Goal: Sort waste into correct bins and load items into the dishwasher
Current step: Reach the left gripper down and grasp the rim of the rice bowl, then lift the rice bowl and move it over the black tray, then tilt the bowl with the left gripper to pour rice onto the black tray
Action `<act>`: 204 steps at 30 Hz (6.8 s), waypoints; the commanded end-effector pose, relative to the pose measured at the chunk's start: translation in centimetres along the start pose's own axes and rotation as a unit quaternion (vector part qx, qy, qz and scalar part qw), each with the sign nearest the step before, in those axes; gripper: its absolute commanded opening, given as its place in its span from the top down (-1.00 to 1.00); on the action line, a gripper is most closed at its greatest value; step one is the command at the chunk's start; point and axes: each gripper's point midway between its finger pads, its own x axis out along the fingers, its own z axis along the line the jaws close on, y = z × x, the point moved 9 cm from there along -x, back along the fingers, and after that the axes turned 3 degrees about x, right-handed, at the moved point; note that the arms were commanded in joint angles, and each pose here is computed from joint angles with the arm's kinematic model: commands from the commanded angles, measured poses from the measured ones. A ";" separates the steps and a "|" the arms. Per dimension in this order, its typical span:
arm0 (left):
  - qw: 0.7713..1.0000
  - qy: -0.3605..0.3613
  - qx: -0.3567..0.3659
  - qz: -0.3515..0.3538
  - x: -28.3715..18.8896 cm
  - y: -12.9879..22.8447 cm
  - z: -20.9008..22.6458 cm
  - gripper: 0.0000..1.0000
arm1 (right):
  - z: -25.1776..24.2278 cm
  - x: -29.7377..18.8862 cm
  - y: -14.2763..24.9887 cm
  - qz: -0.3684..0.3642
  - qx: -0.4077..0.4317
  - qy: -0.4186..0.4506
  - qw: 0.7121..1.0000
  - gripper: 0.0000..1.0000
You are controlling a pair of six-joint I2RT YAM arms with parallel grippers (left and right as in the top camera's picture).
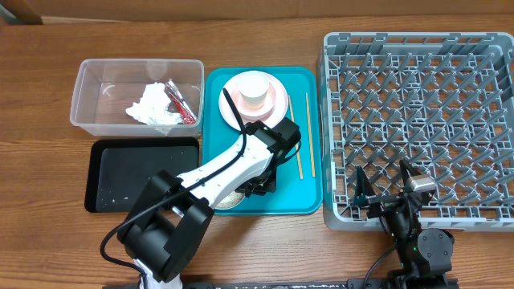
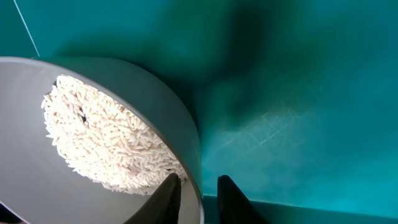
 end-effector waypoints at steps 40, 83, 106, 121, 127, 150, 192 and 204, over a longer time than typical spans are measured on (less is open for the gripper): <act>0.995 0.090 0.049 0.006 -4.7 -1.2 0.1 0.92 | -0.1 0.0 0.1 -0.004 0.000 0.002 1.000 -1.00; 0.902 0.425 -0.052 -0.046 -7.8 -0.9 20.1 0.92 | -0.1 0.0 0.1 -0.004 0.000 0.002 1.000 -1.00; 0.764 0.575 -0.189 -0.225 -3.1 3.3 30.0 0.92 | -0.1 0.0 0.1 -0.004 0.000 0.002 1.000 -1.00; 0.712 0.609 -0.186 -0.295 -2.6 3.9 30.4 0.92 | -0.1 0.0 0.1 -0.004 0.000 0.002 1.000 -1.00; 0.704 0.607 -0.190 -0.316 -2.6 4.0 31.1 0.91 | -0.1 0.0 0.1 -0.004 0.000 0.002 1.000 -1.00; 0.690 0.609 -0.213 -0.328 -2.9 5.9 31.9 0.92 | -0.1 0.0 0.1 -0.004 0.000 0.002 1.000 -1.00; 0.667 0.625 -0.208 -0.348 -3.7 5.9 31.6 0.92 | -0.1 0.0 0.1 -0.004 0.000 0.002 1.000 -1.00; 0.677 0.638 -0.193 -0.311 -4.1 5.9 30.0 0.92 | -0.1 0.0 0.1 -0.004 0.000 0.002 1.000 -1.00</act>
